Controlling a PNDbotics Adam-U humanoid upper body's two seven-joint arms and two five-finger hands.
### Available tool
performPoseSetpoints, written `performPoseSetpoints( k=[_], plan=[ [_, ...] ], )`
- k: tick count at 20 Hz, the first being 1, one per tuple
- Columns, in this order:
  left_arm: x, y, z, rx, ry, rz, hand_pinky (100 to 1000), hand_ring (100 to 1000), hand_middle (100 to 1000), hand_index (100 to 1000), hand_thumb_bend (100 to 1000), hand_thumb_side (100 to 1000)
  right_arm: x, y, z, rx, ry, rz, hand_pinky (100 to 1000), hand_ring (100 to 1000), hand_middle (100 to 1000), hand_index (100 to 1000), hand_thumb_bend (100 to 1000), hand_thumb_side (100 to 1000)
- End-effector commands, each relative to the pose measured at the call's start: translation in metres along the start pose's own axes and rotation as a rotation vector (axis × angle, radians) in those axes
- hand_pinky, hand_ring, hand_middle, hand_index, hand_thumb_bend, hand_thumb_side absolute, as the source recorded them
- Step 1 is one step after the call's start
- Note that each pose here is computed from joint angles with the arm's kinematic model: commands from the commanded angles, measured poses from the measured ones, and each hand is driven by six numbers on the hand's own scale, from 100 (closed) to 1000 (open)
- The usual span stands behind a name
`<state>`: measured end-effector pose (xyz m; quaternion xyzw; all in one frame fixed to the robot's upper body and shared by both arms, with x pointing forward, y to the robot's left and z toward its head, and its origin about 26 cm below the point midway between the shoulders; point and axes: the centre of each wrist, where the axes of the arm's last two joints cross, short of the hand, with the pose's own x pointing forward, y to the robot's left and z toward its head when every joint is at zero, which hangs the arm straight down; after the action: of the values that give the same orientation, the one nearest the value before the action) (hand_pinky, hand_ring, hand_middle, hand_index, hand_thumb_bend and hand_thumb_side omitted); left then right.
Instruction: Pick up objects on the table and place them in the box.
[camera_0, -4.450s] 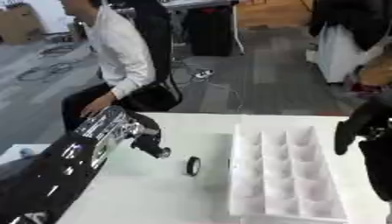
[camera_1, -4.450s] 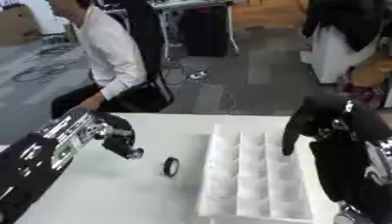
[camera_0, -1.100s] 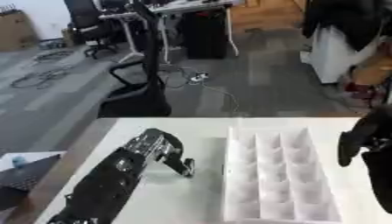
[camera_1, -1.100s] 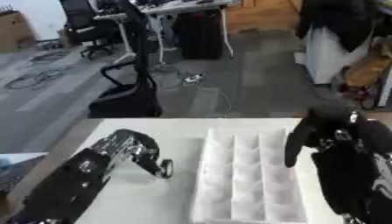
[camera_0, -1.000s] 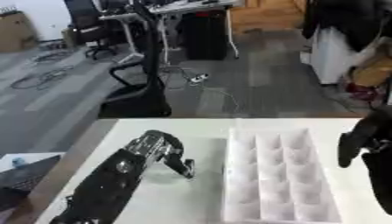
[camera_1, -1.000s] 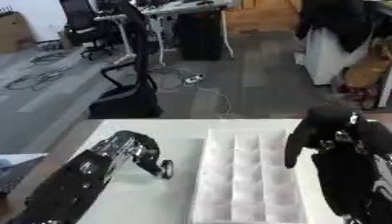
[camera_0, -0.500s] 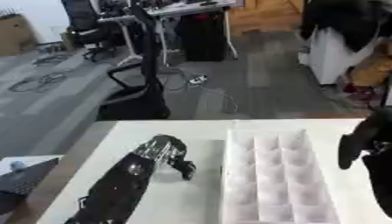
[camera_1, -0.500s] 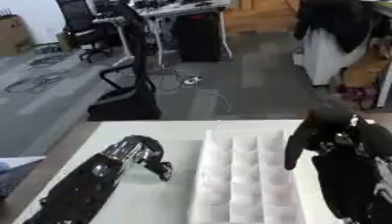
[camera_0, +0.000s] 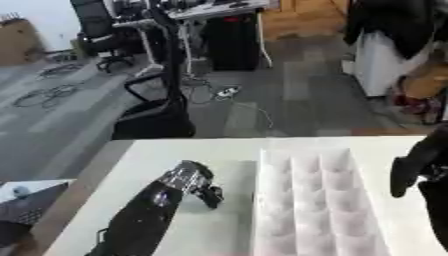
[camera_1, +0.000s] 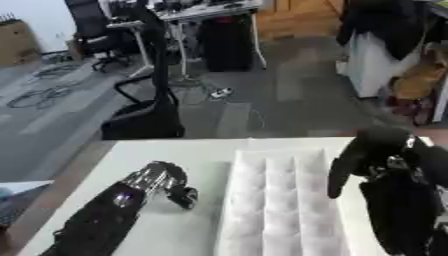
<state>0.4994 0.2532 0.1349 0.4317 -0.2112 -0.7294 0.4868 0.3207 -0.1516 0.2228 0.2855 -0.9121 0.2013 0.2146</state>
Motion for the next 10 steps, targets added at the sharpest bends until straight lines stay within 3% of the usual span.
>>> performPoseSetpoints(
  k=[1,3,4,5,6,10],
  plan=[
    [-0.0129,0.0089,0.0047,0.003,0.041,-0.006,242,478,508,717,564,711,0.0076,0.0013,-0.0097,0.019,-0.043,0.006,312,421,527,737,100,896],
    [-0.0122,0.0079,0.0044,0.001,0.044,-0.010,235,474,498,705,533,682,0.0076,0.0011,-0.0096,0.018,-0.042,0.006,312,421,527,737,100,896],
    [-0.0117,0.0070,0.0041,0.000,0.044,-0.012,223,467,486,686,426,622,0.0076,0.0010,-0.0096,0.017,-0.043,0.007,312,421,527,737,100,896],
    [-0.0112,0.0060,0.0038,0.003,0.041,-0.014,223,467,486,686,426,622,0.0076,0.0010,-0.0097,0.016,-0.043,0.007,312,421,527,737,100,896],
    [-0.0105,0.0055,0.0037,0.014,0.037,-0.013,180,441,451,637,317,580,0.0076,0.0010,-0.0098,0.016,-0.044,0.008,312,422,527,737,100,895],
    [-0.0087,-0.0004,0.0030,0.155,0.015,0.000,111,398,401,590,255,522,0.0075,0.0010,-0.0105,0.013,-0.047,0.009,313,421,527,737,100,895]
  ],
)
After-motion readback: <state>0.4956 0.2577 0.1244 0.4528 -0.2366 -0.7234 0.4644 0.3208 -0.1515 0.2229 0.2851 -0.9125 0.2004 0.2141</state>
